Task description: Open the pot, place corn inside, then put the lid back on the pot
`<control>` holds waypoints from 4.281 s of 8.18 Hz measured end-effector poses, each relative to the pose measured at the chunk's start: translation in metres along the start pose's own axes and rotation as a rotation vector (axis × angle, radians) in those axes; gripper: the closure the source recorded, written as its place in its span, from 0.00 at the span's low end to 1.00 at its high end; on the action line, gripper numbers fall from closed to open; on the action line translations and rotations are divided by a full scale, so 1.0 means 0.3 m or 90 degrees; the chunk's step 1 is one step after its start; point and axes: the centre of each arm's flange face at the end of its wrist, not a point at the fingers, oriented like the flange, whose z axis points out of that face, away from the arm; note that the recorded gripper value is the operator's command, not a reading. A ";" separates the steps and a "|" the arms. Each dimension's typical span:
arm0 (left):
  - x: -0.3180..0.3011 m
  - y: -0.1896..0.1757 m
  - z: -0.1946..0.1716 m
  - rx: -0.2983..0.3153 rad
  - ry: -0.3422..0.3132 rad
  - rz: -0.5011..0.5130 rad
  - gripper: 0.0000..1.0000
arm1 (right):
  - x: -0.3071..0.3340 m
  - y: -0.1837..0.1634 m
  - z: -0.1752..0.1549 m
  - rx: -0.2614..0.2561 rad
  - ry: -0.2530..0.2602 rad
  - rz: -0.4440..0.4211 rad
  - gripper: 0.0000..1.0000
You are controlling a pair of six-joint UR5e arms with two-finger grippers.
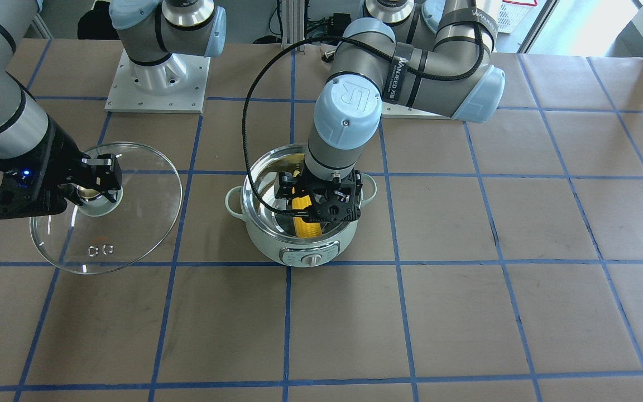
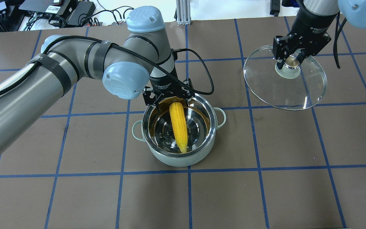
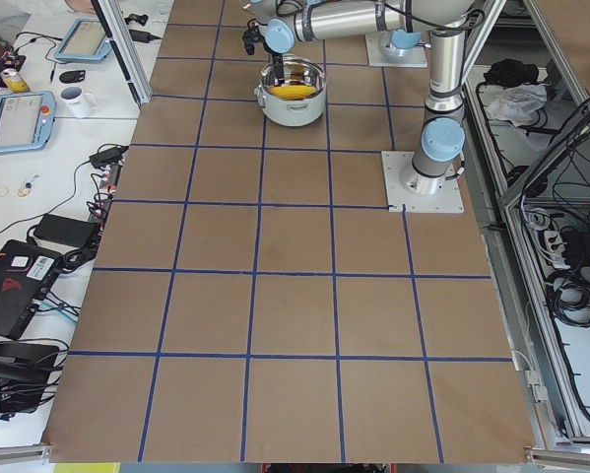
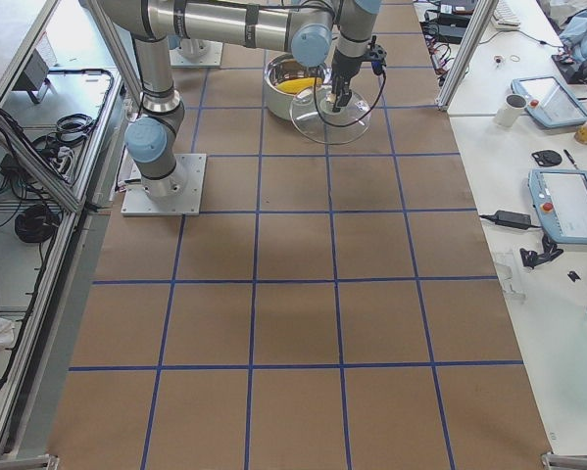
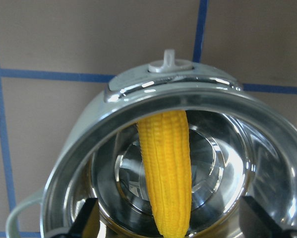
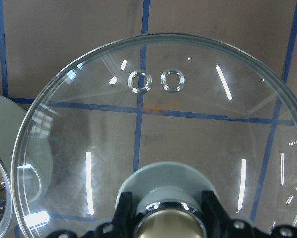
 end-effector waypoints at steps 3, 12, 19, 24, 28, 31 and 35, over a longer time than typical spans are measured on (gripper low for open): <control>-0.169 -0.113 -0.212 0.049 -0.040 0.026 0.00 | -0.092 0.016 -0.014 0.006 -0.001 0.035 1.00; -0.562 -0.039 -0.736 0.126 -0.116 0.053 0.00 | -1.014 0.218 0.190 0.057 0.000 0.115 1.00; -0.547 0.004 -0.652 0.098 -0.111 0.046 0.00 | -1.101 0.255 0.365 0.045 0.009 0.092 1.00; -0.527 0.057 -0.594 0.077 -0.045 0.051 0.00 | -1.095 0.241 0.381 0.045 0.010 0.082 1.00; -0.535 0.054 -0.589 0.075 -0.045 0.050 0.00 | -1.074 0.227 0.385 0.043 0.010 0.089 1.00; -0.540 0.054 -0.586 0.073 -0.046 0.049 0.00 | -1.064 0.223 0.387 0.041 0.009 0.092 1.00; -0.541 0.053 -0.586 0.075 -0.046 0.048 0.00 | -1.063 0.226 0.398 0.037 0.009 0.093 1.00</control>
